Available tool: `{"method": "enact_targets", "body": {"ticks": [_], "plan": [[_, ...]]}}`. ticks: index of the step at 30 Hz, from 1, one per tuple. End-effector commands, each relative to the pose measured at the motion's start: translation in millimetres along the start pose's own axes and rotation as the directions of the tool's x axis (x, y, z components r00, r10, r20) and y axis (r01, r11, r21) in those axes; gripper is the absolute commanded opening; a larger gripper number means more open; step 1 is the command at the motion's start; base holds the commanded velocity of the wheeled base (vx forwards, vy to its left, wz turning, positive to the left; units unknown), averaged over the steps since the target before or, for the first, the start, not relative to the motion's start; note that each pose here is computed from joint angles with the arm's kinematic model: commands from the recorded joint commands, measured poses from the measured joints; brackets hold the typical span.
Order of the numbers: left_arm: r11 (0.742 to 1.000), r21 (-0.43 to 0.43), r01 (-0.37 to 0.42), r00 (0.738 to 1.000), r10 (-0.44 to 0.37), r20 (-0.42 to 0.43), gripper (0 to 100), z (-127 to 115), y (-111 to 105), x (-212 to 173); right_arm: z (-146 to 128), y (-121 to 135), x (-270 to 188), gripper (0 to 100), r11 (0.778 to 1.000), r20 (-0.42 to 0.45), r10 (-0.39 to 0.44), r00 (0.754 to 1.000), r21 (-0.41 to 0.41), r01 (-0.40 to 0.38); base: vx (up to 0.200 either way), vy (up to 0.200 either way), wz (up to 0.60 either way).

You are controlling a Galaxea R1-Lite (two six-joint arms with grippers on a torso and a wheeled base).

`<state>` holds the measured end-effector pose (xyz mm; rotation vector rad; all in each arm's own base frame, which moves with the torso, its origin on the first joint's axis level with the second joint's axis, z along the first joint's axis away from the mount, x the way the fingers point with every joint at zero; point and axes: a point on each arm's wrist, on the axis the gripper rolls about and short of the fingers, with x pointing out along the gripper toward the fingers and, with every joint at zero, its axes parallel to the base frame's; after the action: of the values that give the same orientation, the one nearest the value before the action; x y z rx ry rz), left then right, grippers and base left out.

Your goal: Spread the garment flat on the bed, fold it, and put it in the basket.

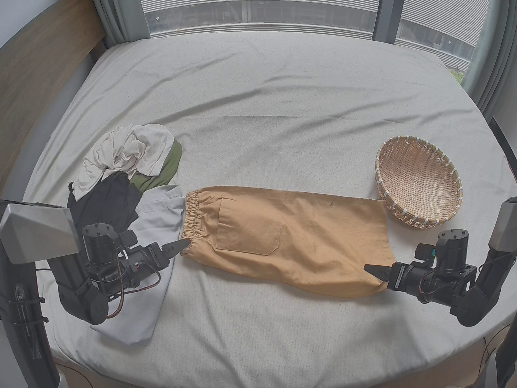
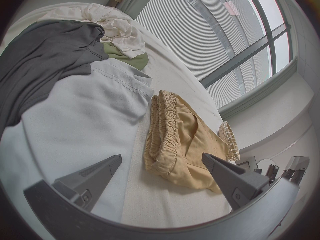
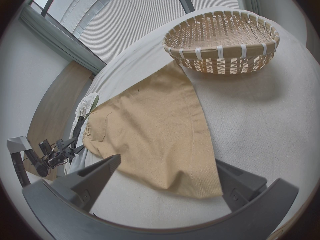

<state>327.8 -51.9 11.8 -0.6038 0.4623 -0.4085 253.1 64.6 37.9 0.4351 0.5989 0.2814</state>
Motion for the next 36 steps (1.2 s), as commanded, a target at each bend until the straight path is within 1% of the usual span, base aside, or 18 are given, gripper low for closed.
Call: {"method": "enact_targets", "body": {"ticks": [1,6,10,17,21,24,25,31,34,36], "plan": [[1.0,-0.004,-0.001,1.0,0.001,0.001,100,-3,9,17,5,6,-15,100,1.0,0.041,0.022,0.999,-0.005,-0.022,0.0,0.0,0.0],[0.999,0.008,0.035,0.999,-0.035,0.009,100,-2,3,35,11,13,-35,100,0.999,0.09,0.044,0.995,-0.018,-0.043,0.0,0.0,0.0],[0.999,0.01,0.045,0.999,-0.045,-0.001,100,-2,2,46,15,11,-43,100,0.999,0.117,0.036,0.993,-0.012,-0.034,0.0,0.0,0.0],[0.998,-0.004,0.068,0.998,-0.068,-0.014,100,-6,-4,63,16,8,-45,100,1.0,0.127,0.027,0.992,-0.006,-0.026,0.0,0.0,0.0],[0.998,-0.01,0.066,0.998,-0.066,-0.009,100,-5,-6,69,17,8,-44,100,1.0,0.129,0.029,0.991,-0.008,-0.029,0.0,0.0,0.0],[0.999,-0.022,0.046,0.999,-0.046,-0.004,100,-3,-6,72,17,9,-44,100,0.999,0.13,0.033,0.991,-0.009,-0.032,0.0,0.0,0.0],[0.999,-0.023,0.04,0.999,-0.04,0.003,0,-2,-7,73,17,9,-44,100,0.999,0.13,0.035,0.991,-0.01,-0.034,0.0,0.0,0.0],[0.999,-0.028,0.037,0.999,-0.037,-0.001,0,-1,-7,70,18,9,-43,100,0.999,0.132,0.036,0.991,-0.011,-0.035,0.0,0.0,0.0],[0.997,-0.052,0.05,0.999,-0.049,0.008,0,2,-15,60,17,10,-43,100,0.999,0.13,0.04,0.991,-0.012,-0.038,0.0,0.0,0.0],[0.996,-0.068,0.063,0.998,-0.062,0.015,0,10,-25,48,18,10,-42,100,0.999,0.13,0.04,0.991,-0.012,-0.038,0.0,0.0,0.0]]}}
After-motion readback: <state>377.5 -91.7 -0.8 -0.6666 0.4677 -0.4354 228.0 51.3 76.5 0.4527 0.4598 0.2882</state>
